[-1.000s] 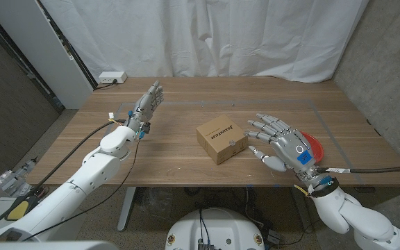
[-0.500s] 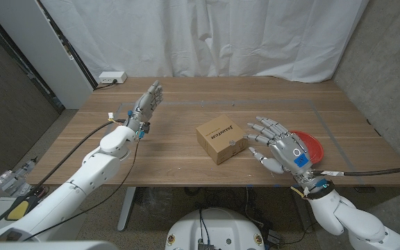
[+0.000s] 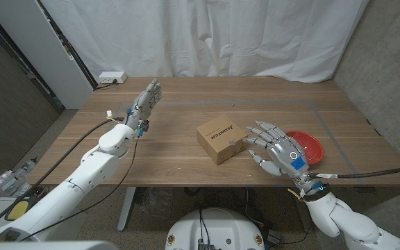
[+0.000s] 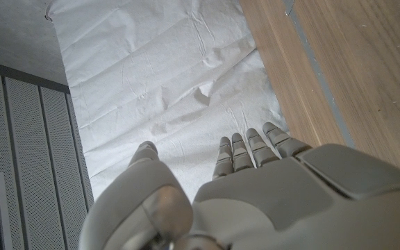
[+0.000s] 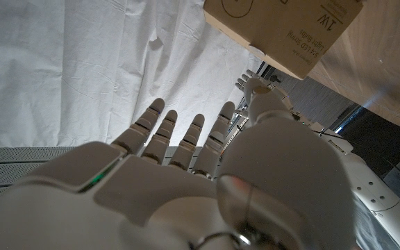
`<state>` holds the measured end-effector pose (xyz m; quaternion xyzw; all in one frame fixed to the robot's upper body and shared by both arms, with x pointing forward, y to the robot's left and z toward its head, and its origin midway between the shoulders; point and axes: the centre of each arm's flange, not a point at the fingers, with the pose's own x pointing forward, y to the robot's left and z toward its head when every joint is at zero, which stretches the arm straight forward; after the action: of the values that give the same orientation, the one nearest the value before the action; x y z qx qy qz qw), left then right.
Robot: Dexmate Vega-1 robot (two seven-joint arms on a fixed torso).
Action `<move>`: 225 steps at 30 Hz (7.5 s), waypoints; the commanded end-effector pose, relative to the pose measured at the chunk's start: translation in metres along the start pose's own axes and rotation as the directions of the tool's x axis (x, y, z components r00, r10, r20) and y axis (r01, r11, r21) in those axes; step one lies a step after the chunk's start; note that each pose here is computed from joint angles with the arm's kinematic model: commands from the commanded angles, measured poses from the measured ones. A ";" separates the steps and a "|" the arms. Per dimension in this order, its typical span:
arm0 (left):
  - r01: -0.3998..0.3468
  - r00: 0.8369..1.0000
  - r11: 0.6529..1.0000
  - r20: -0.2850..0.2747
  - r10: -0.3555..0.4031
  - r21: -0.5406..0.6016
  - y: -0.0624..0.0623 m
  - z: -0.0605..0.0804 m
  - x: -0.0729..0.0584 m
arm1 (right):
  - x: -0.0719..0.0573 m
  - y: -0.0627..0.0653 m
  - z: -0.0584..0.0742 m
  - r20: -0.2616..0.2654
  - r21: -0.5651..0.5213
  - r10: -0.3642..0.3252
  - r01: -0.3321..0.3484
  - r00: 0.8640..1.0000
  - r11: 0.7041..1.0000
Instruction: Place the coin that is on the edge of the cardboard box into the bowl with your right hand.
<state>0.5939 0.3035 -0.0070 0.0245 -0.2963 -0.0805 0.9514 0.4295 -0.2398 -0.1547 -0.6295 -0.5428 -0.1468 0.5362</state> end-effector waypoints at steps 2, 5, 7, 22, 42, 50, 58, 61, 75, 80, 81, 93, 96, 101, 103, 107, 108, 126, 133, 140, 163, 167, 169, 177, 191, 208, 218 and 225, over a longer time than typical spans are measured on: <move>0.000 1.000 1.000 -0.002 0.000 0.002 -0.001 0.001 -0.002 | -0.006 0.011 0.002 -0.015 0.018 0.024 -0.023 1.000 1.000; 0.002 1.000 1.000 -0.005 -0.002 0.008 -0.001 0.002 -0.003 | -0.008 0.016 0.001 -0.016 0.020 0.033 -0.033 0.999 0.999; 0.004 1.000 1.000 -0.008 -0.004 0.010 -0.002 0.002 -0.004 | -0.008 0.018 0.001 -0.011 0.019 0.040 -0.040 0.999 0.999; -0.007 1.000 1.000 -0.014 0.007 0.017 0.001 0.003 -0.013 | 0.002 0.029 0.005 0.002 0.027 0.030 -0.030 1.000 0.999; -0.024 1.000 1.000 -0.007 0.024 0.010 0.007 0.002 -0.016 | 0.022 0.043 -0.004 0.003 0.048 0.005 -0.005 1.000 0.999; -0.024 1.000 1.000 -0.008 0.024 0.003 0.009 0.000 -0.013 | 0.028 0.041 -0.006 0.001 0.048 -0.001 0.001 1.000 0.999; -0.025 1.000 1.000 -0.009 0.025 0.000 0.011 -0.002 -0.010 | 0.030 0.040 -0.007 -0.015 0.056 -0.002 0.002 1.000 0.998; -0.027 1.000 1.000 -0.009 0.027 0.000 0.012 -0.002 -0.010 | 0.030 0.040 -0.007 -0.010 0.054 0.004 -0.003 1.000 0.999; -0.030 1.000 1.000 -0.008 0.030 -0.002 0.012 -0.002 -0.013 | 0.026 0.038 -0.003 0.000 0.058 0.006 -0.006 1.000 0.998; -0.032 0.999 0.999 -0.009 0.032 0.001 0.012 -0.002 -0.016 | 0.025 0.038 0.000 0.009 0.057 0.005 -0.006 1.000 0.998; -0.033 0.999 0.999 -0.008 0.033 0.001 0.012 -0.001 -0.016 | 0.025 0.038 0.000 0.010 0.058 0.005 -0.006 1.000 0.998; -0.035 0.999 0.999 -0.011 0.035 0.003 0.013 0.000 -0.020 | 0.028 0.042 0.005 0.035 0.073 0.018 -0.021 0.999 0.997; -0.035 0.999 0.999 -0.007 0.035 0.005 0.013 0.001 -0.020 | 0.029 0.043 0.006 0.037 0.067 0.020 -0.023 0.999 0.997; -0.034 0.999 0.999 -0.007 0.034 0.002 0.014 0.001 -0.020 | 0.033 0.046 0.007 0.039 0.048 0.020 -0.022 0.999 0.999; -0.034 0.999 0.999 -0.007 0.034 0.003 0.014 0.001 -0.020 | 0.034 0.047 0.008 0.038 0.044 0.024 -0.025 0.999 0.999; -0.036 0.999 0.999 -0.005 0.036 0.005 0.016 0.001 -0.020 | 0.034 0.050 0.008 0.034 0.038 0.030 -0.032 0.999 0.999; -0.038 0.999 0.999 -0.004 0.038 0.005 0.017 0.002 -0.021 | 0.034 0.050 0.008 0.033 0.036 0.032 -0.033 0.999 0.999; -0.045 0.999 0.999 -0.002 0.045 0.007 0.019 0.003 -0.023 | 0.035 0.057 0.007 0.034 0.049 0.040 -0.041 0.999 0.998; -0.050 0.999 0.999 0.001 0.050 0.008 0.019 0.004 -0.026 | 0.034 0.058 0.005 0.033 0.054 0.040 -0.042 0.999 0.998; -0.057 0.998 0.998 0.000 0.057 0.008 0.019 0.004 -0.030 | 0.034 0.059 0.004 0.038 0.058 0.038 -0.041 0.999 0.998; -0.059 0.998 0.998 -0.004 0.059 0.016 0.020 0.009 -0.032 | 0.038 0.059 0.001 0.044 0.058 0.033 -0.035 0.998 0.998; -0.062 0.998 0.998 -0.002 0.063 0.017 0.020 0.009 -0.032 | 0.038 0.059 0.001 0.045 0.056 0.029 -0.032 0.999 0.998; -0.064 0.998 0.998 0.001 0.064 0.015 0.020 0.009 -0.031 | 0.039 0.059 0.000 0.046 0.055 0.029 -0.031 0.999 0.998; -0.063 0.998 0.998 0.001 0.063 0.014 0.019 0.008 -0.030 | 0.040 0.061 0.000 0.046 0.060 0.030 -0.033 0.998 0.998; -0.063 0.998 0.998 -0.004 0.063 0.012 0.020 0.007 -0.027 | 0.041 0.064 0.000 0.052 0.064 0.037 -0.040 0.998 0.997; -0.068 0.998 0.998 -0.009 0.068 0.010 0.021 0.005 -0.027 | 0.045 0.064 -0.004 0.061 0.065 0.036 -0.040 0.997 0.997; -0.069 0.998 0.998 -0.011 0.069 0.008 0.020 0.004 -0.027 | 0.045 0.062 -0.005 0.063 0.065 0.035 -0.039 0.997 0.997; -0.066 0.998 0.998 -0.011 0.066 0.008 0.019 0.004 -0.027 | 0.045 0.060 -0.006 0.065 0.062 0.034 -0.038 0.997 0.997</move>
<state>0.5719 0.3277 -0.0164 0.0198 -0.2926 -0.0473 0.9548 0.5003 -0.2097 -0.1517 -0.6262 -0.5515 -0.0991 0.5421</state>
